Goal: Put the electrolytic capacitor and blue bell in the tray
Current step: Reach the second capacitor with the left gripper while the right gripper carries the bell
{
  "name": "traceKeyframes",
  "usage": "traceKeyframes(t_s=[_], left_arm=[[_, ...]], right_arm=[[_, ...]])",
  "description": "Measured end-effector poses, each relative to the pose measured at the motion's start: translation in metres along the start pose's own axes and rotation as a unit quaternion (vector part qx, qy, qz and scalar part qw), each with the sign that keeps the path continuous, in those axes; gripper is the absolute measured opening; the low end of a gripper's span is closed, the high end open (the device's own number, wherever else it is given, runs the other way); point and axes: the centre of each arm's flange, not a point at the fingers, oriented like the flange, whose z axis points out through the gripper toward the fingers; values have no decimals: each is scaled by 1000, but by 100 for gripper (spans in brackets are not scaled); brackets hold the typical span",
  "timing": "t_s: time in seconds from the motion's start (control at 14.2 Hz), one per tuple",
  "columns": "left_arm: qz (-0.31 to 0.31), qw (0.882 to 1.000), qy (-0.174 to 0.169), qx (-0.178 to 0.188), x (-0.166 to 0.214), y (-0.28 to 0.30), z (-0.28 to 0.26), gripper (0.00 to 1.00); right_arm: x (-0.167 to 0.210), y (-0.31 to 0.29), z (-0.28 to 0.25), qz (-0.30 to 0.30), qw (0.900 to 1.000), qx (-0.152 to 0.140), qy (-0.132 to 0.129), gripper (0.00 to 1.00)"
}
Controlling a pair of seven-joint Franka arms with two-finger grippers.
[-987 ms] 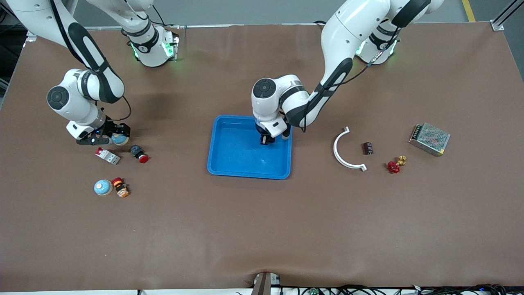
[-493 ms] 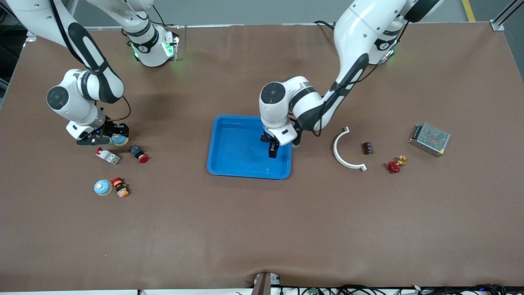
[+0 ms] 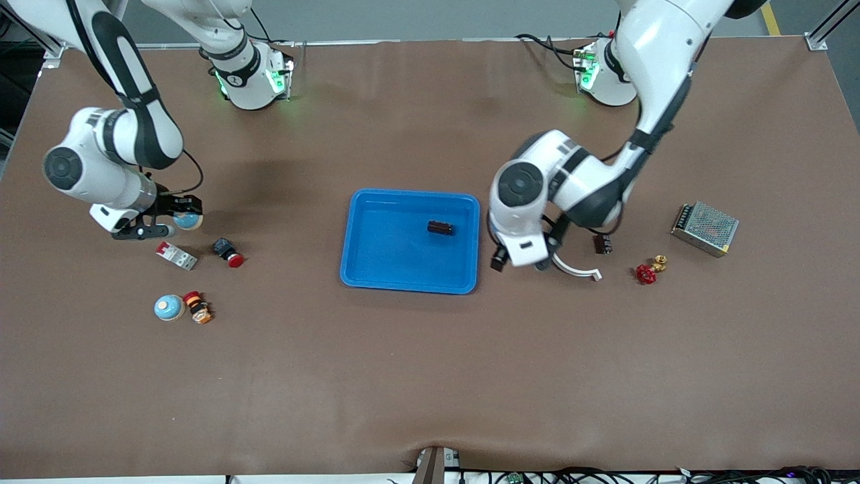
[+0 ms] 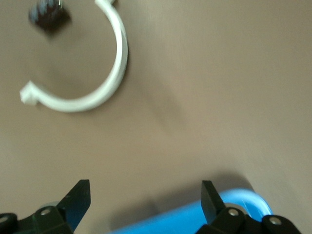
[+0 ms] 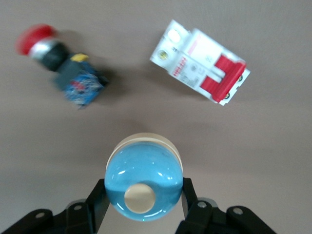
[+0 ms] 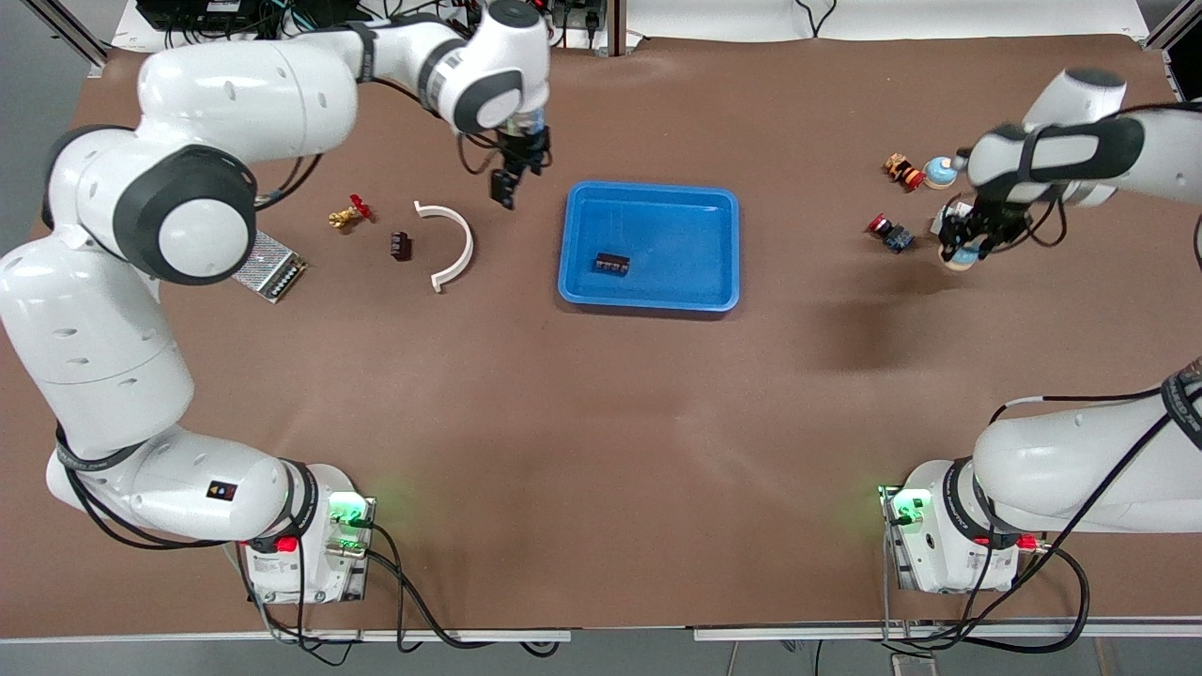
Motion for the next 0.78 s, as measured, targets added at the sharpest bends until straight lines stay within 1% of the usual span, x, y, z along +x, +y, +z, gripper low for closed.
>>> traceKeyframes(t_s=[0.14,0.21,0.35,0.49,0.63,0.78], left_arm=[[54,998,-8,11,49,-6,13,100],[77,997,-13,12,71,-8,19,100],[112,993,-22,-4,107,-9,29,100],[144,989,-29,-27,133,-7,43,100],[207,977,-34,-34,152,-10,56,100],[279,959,-33,-39,161,-11,57,100]], right_arm=[[8,-25,-55,-2,1000,11,-12,64],[13,-42,-77,9,1000,16,-16,64],[23,-94,-113,43,999,16,-24,64],[26,-168,-137,78,997,6,-18,64],[16,-249,-142,108,994,-4,-9,64],[3,-315,-137,130,991,-3,9,64]])
